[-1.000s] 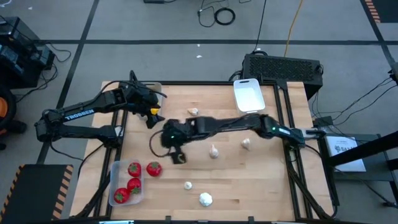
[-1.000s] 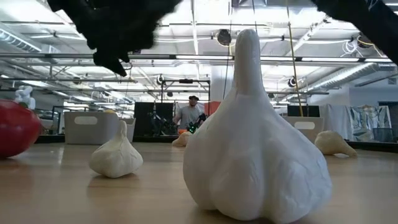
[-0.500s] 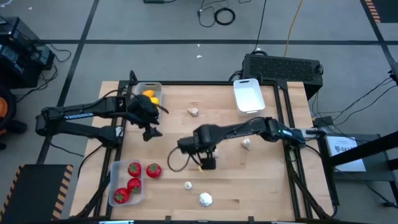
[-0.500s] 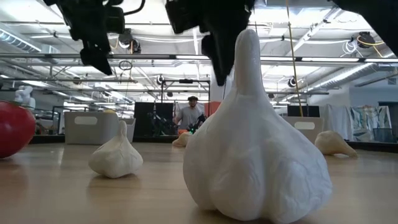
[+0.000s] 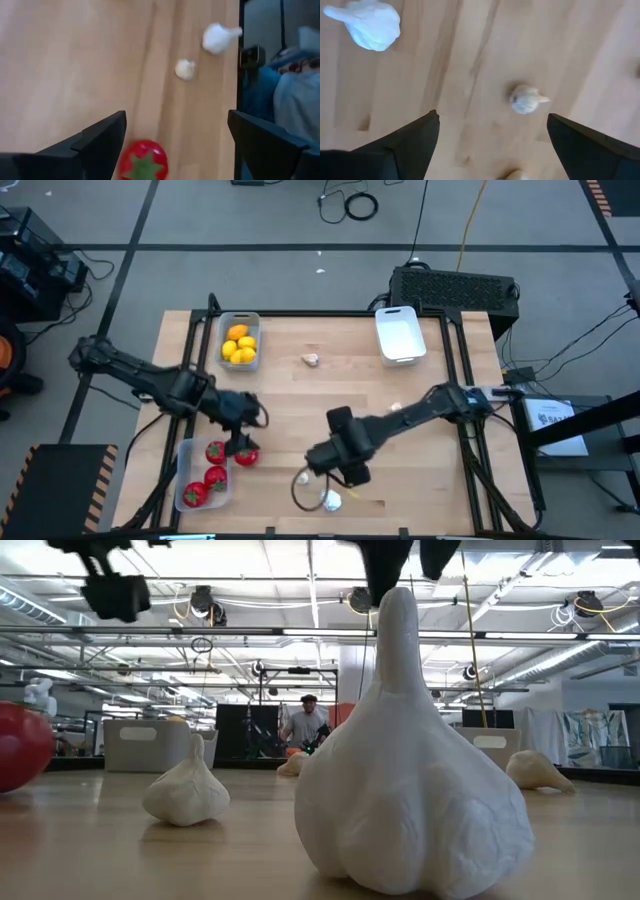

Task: Sort produce into baskets
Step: Put the red tomato into the transparent bin

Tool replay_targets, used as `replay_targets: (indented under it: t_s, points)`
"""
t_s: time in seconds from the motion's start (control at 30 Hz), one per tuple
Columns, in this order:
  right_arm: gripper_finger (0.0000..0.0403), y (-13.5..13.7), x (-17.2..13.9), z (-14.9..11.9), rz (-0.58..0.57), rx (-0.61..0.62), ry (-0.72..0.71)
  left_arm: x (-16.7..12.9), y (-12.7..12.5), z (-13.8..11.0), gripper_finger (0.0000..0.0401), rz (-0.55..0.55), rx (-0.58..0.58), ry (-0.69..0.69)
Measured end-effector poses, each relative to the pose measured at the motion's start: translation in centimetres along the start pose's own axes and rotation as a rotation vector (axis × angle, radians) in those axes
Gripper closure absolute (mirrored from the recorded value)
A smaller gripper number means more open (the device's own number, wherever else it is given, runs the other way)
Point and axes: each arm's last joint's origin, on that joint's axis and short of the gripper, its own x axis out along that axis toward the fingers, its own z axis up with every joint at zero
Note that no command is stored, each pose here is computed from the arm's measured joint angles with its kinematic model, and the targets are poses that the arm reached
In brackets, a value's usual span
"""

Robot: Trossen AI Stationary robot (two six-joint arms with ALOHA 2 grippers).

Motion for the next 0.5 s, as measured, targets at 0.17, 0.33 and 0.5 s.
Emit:
replay_targets:
  t_s: [0.17, 0.33, 0.5]
  points:
    - [0.0046, 2.6, -2.8, -1.4, -0.084, 0.026, -0.088, 2.5, -1.6, -1.4, 0.0049, 0.039, 0.002, 0.103]
    - [0.0046, 5.6, -4.7, -2.8, -0.182, 0.024, -0.172, 4.2, -3.4, -1.5, 0.0049, 0.135, 0.133, 0.122]
    - [0.0046, 8.1, -5.2, -3.6, -0.229, 0.027, -0.219, 4.0, -5.1, -1.3, 0.0049, 0.223, 0.203, 0.184]
